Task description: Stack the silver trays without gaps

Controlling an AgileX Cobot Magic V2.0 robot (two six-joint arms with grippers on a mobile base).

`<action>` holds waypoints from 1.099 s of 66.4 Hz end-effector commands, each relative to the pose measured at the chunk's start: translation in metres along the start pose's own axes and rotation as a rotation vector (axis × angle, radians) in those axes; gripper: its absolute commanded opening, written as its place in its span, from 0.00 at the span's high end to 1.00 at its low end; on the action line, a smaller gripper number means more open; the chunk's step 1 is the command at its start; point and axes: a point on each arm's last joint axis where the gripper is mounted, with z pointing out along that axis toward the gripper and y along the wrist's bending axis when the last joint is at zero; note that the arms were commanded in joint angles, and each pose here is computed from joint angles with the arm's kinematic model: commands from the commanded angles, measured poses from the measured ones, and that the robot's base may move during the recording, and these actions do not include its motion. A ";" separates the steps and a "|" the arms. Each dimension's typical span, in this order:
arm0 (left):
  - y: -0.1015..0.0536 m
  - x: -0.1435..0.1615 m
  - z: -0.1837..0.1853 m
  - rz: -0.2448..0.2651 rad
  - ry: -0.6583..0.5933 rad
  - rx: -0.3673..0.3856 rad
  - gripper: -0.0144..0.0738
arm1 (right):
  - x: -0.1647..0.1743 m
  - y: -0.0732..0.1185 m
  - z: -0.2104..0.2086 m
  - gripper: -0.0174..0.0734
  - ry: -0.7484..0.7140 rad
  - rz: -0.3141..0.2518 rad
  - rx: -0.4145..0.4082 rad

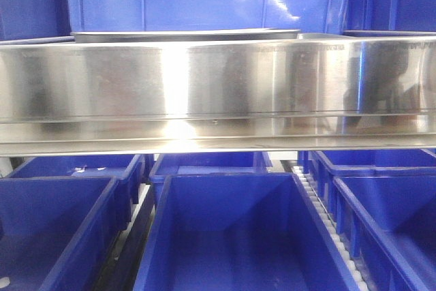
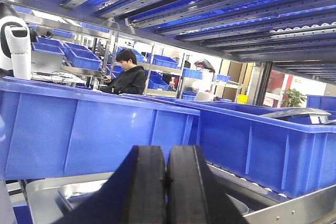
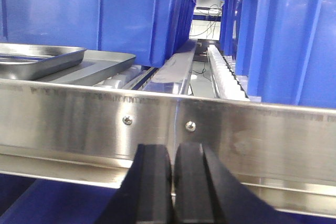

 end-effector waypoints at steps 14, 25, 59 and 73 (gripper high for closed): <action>0.009 0.020 -0.018 0.202 0.052 -0.130 0.85 | -0.002 0.000 -0.001 0.83 -0.019 -0.009 0.006; 0.020 0.062 -0.027 0.232 0.070 -0.260 0.85 | -0.002 0.000 -0.001 0.83 -0.019 -0.009 0.006; 0.040 0.112 -0.031 0.294 0.151 -0.430 0.85 | -0.002 0.000 -0.001 0.83 -0.019 -0.009 0.006; 0.042 0.112 -0.031 0.297 0.150 -0.455 0.85 | -0.002 0.000 -0.001 0.83 -0.019 -0.009 0.006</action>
